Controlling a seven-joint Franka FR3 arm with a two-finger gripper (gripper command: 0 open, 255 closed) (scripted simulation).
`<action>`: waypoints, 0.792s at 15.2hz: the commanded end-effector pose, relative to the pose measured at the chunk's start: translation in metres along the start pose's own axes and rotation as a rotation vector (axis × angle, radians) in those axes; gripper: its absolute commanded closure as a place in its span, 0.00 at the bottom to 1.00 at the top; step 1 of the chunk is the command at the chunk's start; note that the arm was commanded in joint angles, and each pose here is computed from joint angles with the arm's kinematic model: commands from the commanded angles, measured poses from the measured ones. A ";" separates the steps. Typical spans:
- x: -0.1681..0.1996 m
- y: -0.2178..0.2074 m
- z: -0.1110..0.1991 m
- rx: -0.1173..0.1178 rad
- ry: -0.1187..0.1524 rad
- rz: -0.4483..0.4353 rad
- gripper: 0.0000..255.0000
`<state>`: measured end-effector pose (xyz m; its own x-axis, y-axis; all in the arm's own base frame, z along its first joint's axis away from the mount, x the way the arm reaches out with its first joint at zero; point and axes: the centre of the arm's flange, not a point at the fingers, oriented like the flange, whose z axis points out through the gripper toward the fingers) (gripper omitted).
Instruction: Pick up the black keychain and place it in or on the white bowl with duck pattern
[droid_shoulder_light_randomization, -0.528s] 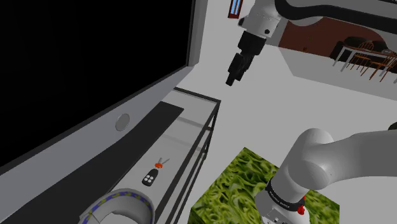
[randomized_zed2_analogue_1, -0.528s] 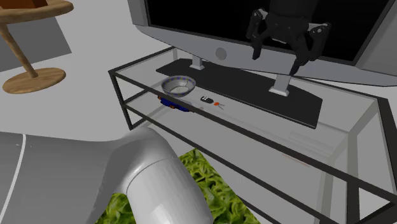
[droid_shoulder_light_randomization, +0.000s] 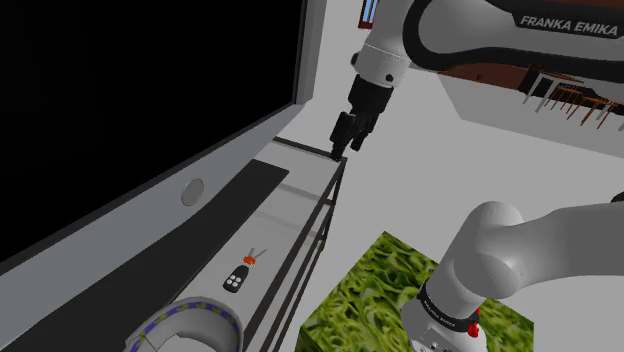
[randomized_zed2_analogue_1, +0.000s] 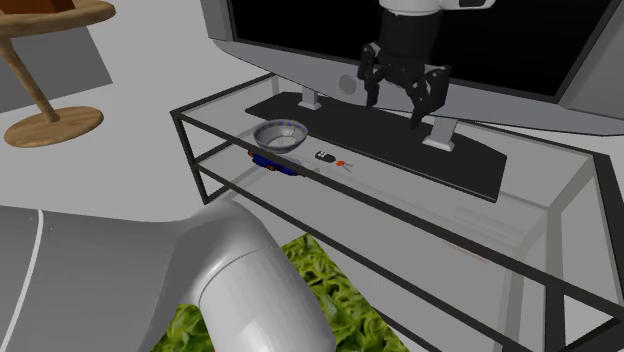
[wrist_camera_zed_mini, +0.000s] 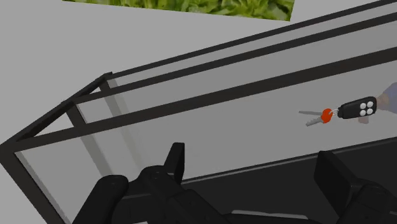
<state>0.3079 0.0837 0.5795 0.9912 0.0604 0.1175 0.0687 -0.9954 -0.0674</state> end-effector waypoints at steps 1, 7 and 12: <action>0.001 -0.020 0.016 -0.006 -0.006 0.025 0.00; 0.010 -0.081 0.069 -0.024 -0.026 0.094 0.00; 0.019 -0.131 0.114 -0.040 -0.043 0.151 0.00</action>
<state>0.3280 0.2137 0.4848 0.9949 -0.0732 0.0693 -0.0703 -0.9966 -0.0427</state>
